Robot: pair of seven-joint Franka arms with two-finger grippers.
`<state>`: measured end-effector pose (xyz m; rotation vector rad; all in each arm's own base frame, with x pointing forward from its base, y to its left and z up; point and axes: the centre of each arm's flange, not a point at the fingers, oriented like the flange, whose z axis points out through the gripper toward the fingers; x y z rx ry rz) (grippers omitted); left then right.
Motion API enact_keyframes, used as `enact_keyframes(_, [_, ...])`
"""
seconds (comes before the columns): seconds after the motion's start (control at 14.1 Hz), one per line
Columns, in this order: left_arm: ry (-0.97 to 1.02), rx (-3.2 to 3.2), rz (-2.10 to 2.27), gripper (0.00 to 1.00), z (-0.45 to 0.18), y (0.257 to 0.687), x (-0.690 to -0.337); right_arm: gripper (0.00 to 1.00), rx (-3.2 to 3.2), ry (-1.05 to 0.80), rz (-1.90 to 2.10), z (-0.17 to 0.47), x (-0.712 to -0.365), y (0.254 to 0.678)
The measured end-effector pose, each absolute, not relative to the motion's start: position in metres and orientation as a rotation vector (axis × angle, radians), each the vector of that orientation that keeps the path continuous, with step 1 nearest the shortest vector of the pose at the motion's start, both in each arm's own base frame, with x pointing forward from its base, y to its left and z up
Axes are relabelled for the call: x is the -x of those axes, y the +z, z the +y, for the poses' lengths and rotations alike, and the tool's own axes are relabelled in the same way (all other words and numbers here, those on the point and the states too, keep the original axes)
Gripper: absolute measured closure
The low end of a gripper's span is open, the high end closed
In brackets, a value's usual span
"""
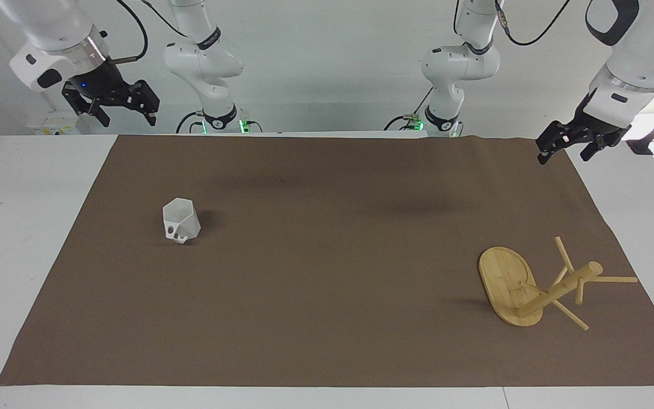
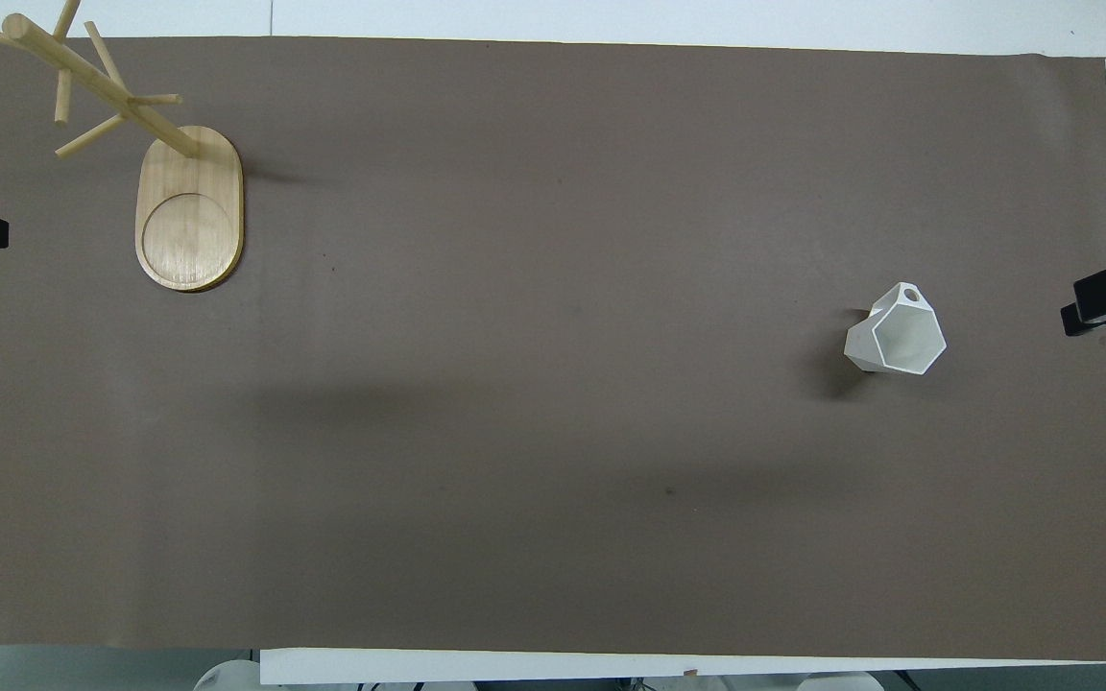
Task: Hang cup on rack
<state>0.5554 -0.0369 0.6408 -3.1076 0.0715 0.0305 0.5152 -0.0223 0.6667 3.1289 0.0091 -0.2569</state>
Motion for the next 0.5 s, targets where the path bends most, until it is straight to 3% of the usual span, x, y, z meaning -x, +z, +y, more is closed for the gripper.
enact_keyframes(0.5, [0.031,3.108,0.071,0.00,-0.0369,0.6408,-0.5554,0.00,-3.129,-0.264,0.007,-0.0229,-0.5149,0.6654])
